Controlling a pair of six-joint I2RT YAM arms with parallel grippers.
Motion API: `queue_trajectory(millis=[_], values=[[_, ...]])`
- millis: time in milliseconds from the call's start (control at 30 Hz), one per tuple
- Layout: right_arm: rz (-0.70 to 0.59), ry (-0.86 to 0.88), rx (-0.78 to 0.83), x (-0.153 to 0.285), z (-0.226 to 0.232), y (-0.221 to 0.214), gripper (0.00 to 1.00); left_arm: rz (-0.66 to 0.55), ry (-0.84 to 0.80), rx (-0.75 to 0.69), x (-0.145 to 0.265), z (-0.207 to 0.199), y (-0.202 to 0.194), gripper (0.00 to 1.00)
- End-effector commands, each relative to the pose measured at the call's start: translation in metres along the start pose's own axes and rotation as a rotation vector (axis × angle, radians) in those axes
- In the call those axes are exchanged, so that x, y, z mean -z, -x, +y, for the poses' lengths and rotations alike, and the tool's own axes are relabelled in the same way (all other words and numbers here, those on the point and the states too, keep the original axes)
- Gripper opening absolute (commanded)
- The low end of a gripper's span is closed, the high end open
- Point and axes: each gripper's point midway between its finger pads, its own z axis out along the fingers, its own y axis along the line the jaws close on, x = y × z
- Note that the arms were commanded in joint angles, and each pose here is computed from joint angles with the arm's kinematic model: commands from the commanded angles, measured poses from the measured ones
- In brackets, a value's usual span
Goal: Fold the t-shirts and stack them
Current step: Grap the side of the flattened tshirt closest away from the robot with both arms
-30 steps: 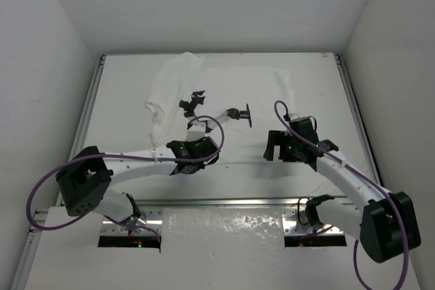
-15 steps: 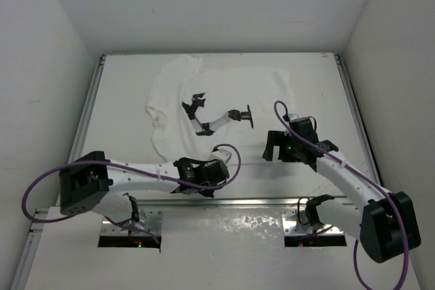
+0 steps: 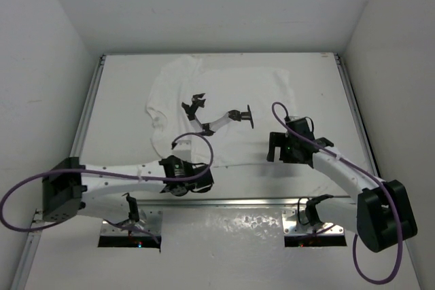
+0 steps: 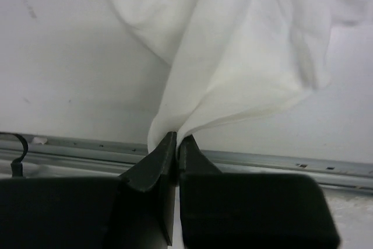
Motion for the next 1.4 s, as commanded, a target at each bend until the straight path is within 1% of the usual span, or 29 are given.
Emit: queue_trajectory(millis=[0,100,133,167,233,400,433,500,533,567,633,700,767,833,867,900,933,1033,1100,1133,1267,1333,1367], values=[[-0.08,-0.118,-0.011,0.007,-0.015,0.026,0.99,-0.118,0.097,0.27,0.011,0.04,0.017,0.0],[-0.077,-0.203,-0.032,0.008,-0.031,0.031,0.99,-0.153,0.076,0.376,0.02,0.051,0.025,0.0],[-0.065,-0.216,-0.05,0.008,-0.036,0.031,0.98,-0.162,0.069,0.394,0.022,0.053,0.027,0.0],[-0.048,-0.235,-0.09,0.007,-0.046,0.031,0.97,-0.17,0.067,0.446,0.025,0.058,0.029,0.0],[-0.033,-0.252,-0.123,0.006,-0.056,0.028,0.94,-0.182,0.065,0.483,0.027,0.065,0.03,0.0],[-0.068,-0.352,-0.173,0.012,-0.078,0.026,0.92,-0.207,0.005,0.607,0.03,0.068,0.035,0.0],[-0.068,-0.384,-0.209,0.013,-0.089,0.024,0.92,-0.238,-0.01,0.614,0.032,0.068,0.042,0.0],[-0.056,-0.365,-0.256,0.011,-0.093,0.023,0.91,-0.277,-0.023,0.569,0.04,0.066,0.055,0.0],[-0.053,-0.328,-0.297,0.009,-0.093,0.025,0.91,-0.319,-0.021,0.542,0.052,0.064,0.071,0.0],[-0.052,-0.334,-0.313,0.008,-0.096,0.026,0.9,-0.338,-0.01,0.517,0.057,0.065,0.079,0.0],[-0.052,-0.348,-0.354,0.01,-0.106,0.027,0.89,-0.382,-0.022,0.523,0.064,0.063,0.092,0.0],[-0.059,-0.279,-0.346,0.006,-0.095,0.03,0.86,-0.403,-0.036,0.558,0.066,0.065,0.095,0.0],[-0.033,-0.263,-0.34,0.003,-0.092,0.03,0.82,-0.432,-0.041,0.572,0.067,0.07,0.099,0.0],[0.0,-0.291,-0.34,-0.001,-0.096,0.024,0.78,-0.449,-0.035,0.562,0.067,0.072,0.101,0.0],[0.0,-0.269,-0.337,-0.003,-0.094,0.024,0.75,-0.453,-0.031,0.551,0.067,0.073,0.102,0.0],[-0.013,-0.257,-0.337,-0.007,-0.092,0.026,0.67,-0.46,-0.032,0.548,0.068,0.074,0.103,0.0],[-0.005,-0.254,-0.341,-0.01,-0.092,0.025,0.63,-0.461,-0.033,0.544,0.068,0.074,0.103,0.0],[0.023,-0.287,-0.347,-0.015,-0.098,0.024,0.55,-0.47,-0.035,0.533,0.07,0.076,0.105,0.0],[0.037,-0.286,-0.351,-0.02,-0.098,0.021,0.51,-0.472,-0.036,0.528,0.07,0.078,0.105,0.0],[0.04,-0.284,-0.353,-0.021,-0.097,0.019,0.45,-0.471,-0.039,0.531,0.071,0.078,0.105,0.0],[0.028,-0.314,-0.361,-0.018,-0.102,0.017,0.44,-0.47,-0.034,0.524,0.069,0.079,0.103,0.0],[0.015,-0.319,-0.363,-0.015,-0.103,0.017,0.53,-0.468,-0.028,0.519,0.067,0.079,0.102,0.0],[0.01,-0.32,-0.363,-0.014,-0.103,0.015,0.54,-0.464,-0.025,0.516,0.067,0.078,0.101,0.0]])
